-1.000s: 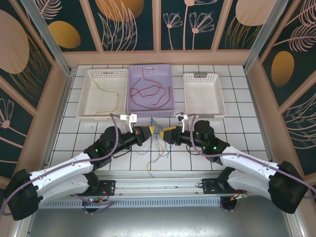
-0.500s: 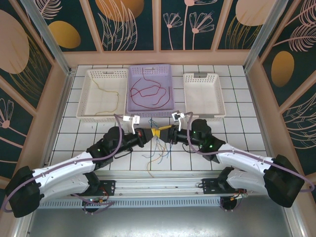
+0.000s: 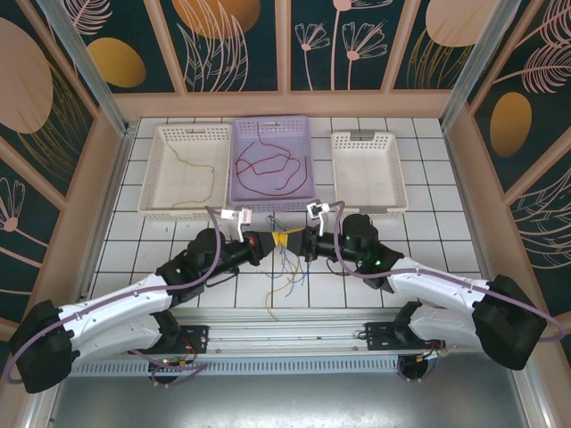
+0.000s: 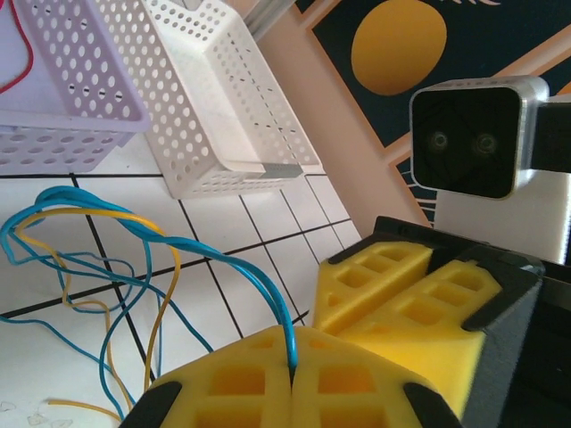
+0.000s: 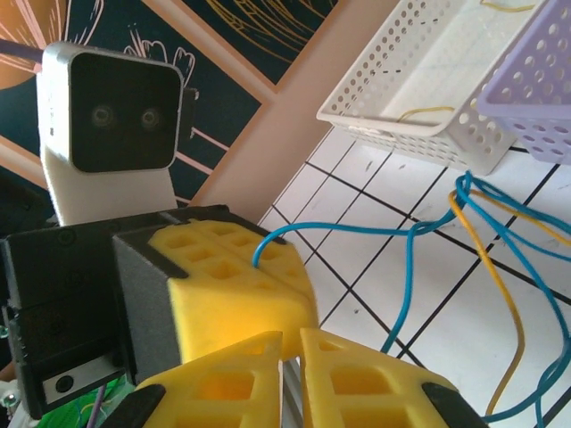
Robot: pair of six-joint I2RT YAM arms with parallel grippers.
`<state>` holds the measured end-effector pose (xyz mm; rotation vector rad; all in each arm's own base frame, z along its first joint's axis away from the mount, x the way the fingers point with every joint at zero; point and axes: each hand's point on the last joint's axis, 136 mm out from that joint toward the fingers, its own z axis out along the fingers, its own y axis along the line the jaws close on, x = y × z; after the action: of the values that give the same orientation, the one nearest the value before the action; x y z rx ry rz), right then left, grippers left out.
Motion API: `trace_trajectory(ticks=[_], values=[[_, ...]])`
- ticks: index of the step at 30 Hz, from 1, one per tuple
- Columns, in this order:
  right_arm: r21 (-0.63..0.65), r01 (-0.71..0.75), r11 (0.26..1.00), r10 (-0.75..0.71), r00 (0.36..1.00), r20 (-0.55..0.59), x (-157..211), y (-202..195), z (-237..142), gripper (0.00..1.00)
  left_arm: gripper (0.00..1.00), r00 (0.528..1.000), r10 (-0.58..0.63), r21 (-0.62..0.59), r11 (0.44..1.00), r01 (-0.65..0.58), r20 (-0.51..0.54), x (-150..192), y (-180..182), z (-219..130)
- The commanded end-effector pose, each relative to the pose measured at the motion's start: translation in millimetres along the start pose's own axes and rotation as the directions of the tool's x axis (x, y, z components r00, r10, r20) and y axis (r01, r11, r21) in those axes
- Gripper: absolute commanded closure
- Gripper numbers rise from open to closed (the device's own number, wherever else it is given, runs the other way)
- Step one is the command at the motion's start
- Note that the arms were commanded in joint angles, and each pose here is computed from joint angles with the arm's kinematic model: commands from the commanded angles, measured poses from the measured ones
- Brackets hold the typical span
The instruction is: Untangle the cables
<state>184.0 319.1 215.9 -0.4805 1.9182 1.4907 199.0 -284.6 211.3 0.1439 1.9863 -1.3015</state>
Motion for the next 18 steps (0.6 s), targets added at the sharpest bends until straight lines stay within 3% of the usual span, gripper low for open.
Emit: trace_trajectory(ticks=[1,6,10,18], values=[[0.027,0.015,1.0,-0.016,0.999,0.033,-11.6,1.3,-0.3,0.85,1.0,0.998,0.033,0.116,0.992,-0.039,0.052,-19.8,-37.6,-10.5],[0.03,0.045,0.999,-0.046,0.998,0.045,-15.1,8.0,-10.2,0.66,1.0,0.998,0.038,0.108,0.993,-0.042,0.041,-17.4,-35.7,-11.8],[0.045,0.059,0.997,-0.061,0.997,0.053,-17.7,9.5,-15.4,0.59,1.0,0.999,0.036,0.104,0.994,-0.039,0.03,-14.4,-33.2,-9.4],[0.057,0.05,0.997,-0.052,0.998,0.027,-9.3,1.5,-12.2,0.58,1.0,0.999,0.045,0.111,0.993,-0.048,0.031,-17.2,-37.5,-8.6]])
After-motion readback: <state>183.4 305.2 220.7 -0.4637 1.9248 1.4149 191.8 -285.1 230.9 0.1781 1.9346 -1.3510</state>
